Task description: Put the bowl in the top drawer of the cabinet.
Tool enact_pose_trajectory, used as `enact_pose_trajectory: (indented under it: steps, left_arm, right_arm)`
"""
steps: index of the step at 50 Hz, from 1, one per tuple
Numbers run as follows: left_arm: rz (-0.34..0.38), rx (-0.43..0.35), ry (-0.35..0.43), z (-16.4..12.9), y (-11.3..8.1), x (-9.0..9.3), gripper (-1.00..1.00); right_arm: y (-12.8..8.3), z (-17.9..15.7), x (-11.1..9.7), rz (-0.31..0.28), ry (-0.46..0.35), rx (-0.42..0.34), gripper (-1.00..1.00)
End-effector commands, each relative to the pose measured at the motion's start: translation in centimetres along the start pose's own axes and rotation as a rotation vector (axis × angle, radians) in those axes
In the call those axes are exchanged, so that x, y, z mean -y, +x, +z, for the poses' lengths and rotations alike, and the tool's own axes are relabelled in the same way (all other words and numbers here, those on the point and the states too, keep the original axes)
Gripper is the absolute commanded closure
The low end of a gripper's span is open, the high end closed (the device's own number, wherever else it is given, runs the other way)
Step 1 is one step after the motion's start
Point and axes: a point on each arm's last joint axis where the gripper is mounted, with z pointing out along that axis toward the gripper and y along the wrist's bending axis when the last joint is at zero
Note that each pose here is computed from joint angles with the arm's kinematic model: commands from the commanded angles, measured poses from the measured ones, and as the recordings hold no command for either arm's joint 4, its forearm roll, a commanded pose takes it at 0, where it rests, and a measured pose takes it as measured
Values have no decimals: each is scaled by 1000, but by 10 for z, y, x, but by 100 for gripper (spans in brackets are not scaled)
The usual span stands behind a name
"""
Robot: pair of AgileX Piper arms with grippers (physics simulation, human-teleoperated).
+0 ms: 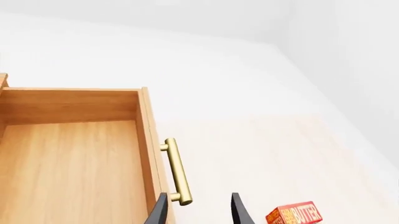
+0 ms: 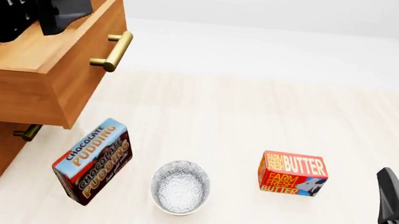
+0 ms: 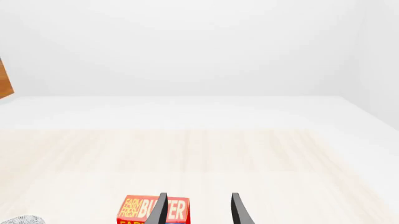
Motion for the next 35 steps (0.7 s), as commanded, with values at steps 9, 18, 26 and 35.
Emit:
enact_pose_trajectory:
  steps: [9, 18, 26, 35]
  left_arm:
    - [31, 28, 51, -25, -5, 8, -100]
    - [55, 2, 105, -25, 2, 16, -100]
    - [82, -28, 167, -23, 11, 26, -100]
    - [110, -55, 227, -21, 20, 36, -100]
  right_arm:
    - [0, 0, 0, 0, 0, 0, -100]
    - [0, 0, 0, 0, 0, 0, -100]
    - [0, 0, 0, 0, 0, 0, -100]
    - [0, 0, 0, 0, 0, 0, -100]
